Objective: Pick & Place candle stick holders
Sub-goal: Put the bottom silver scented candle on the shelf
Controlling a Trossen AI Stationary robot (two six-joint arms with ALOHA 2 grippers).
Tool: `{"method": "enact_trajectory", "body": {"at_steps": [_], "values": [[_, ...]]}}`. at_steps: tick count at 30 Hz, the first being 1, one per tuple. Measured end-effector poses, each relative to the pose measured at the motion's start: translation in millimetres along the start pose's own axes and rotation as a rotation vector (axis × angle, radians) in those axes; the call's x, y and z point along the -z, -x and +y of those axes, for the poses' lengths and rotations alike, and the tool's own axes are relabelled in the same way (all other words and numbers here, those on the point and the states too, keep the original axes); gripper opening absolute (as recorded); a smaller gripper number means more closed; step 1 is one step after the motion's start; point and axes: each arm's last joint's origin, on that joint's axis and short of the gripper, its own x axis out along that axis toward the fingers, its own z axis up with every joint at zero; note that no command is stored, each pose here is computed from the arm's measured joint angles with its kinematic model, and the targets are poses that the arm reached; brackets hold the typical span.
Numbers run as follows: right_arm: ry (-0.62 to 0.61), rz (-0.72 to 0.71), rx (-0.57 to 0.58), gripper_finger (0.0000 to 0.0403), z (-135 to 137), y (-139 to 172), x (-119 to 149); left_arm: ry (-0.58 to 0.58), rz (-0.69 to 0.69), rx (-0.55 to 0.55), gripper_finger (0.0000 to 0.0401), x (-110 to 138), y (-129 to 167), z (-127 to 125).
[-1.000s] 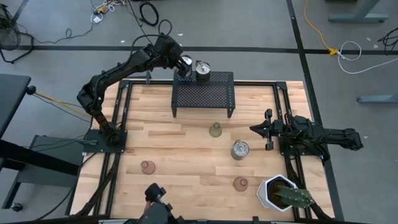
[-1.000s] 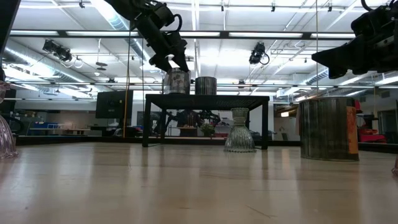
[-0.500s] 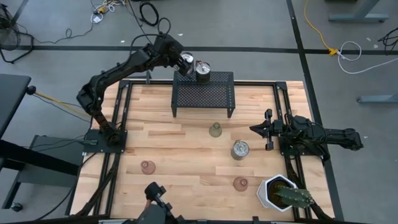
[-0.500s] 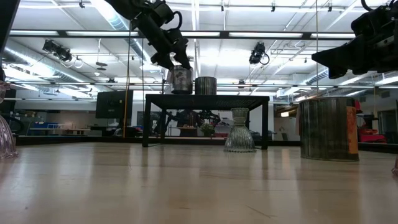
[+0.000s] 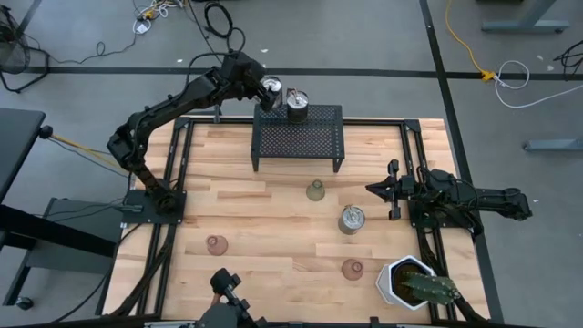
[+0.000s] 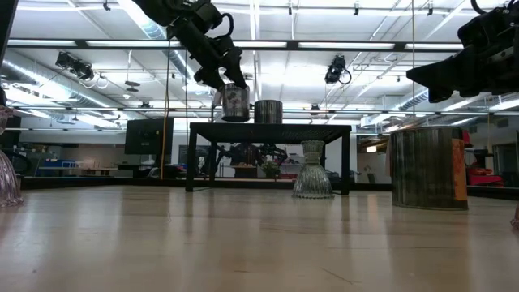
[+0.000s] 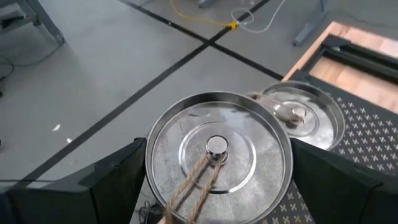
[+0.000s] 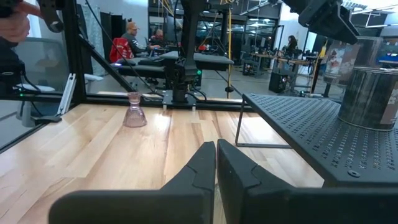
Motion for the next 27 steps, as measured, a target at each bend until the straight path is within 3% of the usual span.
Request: {"method": "enact_trajectory", "body": {"at_steps": [27], "values": [[0.0,0.0,0.0,0.002,0.0,0.0,0.0,-0.031,-0.031,0.0,0.0366,-0.2,0.9,2.0]]}}
